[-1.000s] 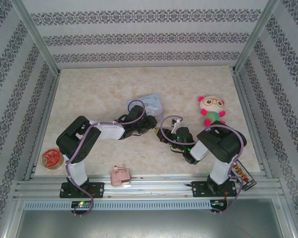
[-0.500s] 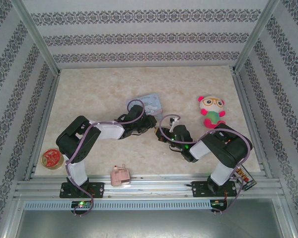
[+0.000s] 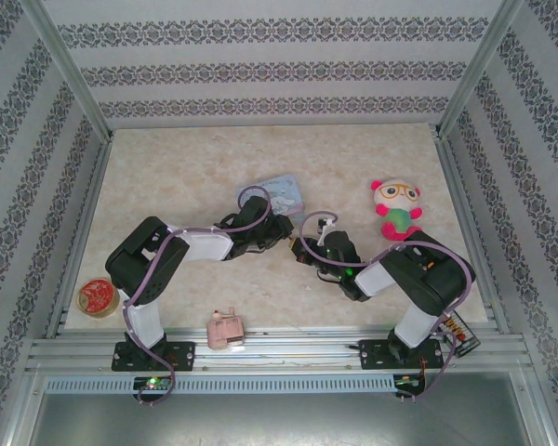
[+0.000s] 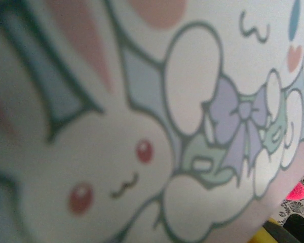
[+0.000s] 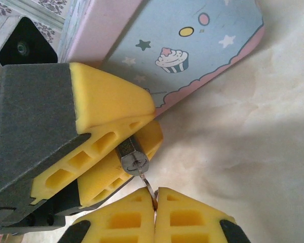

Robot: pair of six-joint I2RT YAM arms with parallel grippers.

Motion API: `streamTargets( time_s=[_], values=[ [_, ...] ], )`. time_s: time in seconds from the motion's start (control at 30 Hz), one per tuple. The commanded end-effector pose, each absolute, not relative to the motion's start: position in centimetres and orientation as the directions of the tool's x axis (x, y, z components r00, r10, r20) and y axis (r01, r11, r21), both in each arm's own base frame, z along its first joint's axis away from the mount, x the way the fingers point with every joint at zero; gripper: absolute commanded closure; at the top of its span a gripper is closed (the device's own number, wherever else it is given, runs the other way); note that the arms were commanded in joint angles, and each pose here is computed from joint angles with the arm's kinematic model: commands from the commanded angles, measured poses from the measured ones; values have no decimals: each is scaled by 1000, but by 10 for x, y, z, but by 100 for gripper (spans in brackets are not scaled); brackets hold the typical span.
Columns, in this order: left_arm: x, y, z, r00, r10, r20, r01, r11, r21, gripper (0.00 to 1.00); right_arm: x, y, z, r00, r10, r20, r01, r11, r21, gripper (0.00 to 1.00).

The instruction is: Unlock a padlock with a key

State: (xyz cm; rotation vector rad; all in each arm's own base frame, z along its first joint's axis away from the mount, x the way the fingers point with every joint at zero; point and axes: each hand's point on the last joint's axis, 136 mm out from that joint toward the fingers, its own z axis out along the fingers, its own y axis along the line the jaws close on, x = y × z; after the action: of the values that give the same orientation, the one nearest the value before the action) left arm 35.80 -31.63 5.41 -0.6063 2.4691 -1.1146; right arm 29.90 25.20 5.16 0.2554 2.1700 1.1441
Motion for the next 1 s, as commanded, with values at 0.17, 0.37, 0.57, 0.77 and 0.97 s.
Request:
streamTargets(
  time_s=[0.17, 0.37, 0.57, 0.77, 0.97],
  values=[
    [327, -323, 27, -885, -466, 12, -325, 598, -733, 85, 326, 245, 76, -715, 557, -422, -108, 509, 854, 100],
    [326, -323, 26, -886, -464, 14, -325, 598, -733, 85, 327, 248, 81, -744, 556, -371, -98, 458, 883, 100],
    [325, -323, 26, -887, -461, 15, -324, 598, -733, 85, 329, 250, 86, -769, 541, -340, -102, 422, 901, 100],
    [324, -323, 26, -890, -456, 16, -322, 602, -731, 85, 332, 252, 84, -788, 518, -333, -108, 416, 903, 100],
    [321, -327, 25, -899, -438, 19, -312, 609, -729, 85, 338, 259, 83, -805, 496, -326, -118, 405, 907, 100]
  ],
)
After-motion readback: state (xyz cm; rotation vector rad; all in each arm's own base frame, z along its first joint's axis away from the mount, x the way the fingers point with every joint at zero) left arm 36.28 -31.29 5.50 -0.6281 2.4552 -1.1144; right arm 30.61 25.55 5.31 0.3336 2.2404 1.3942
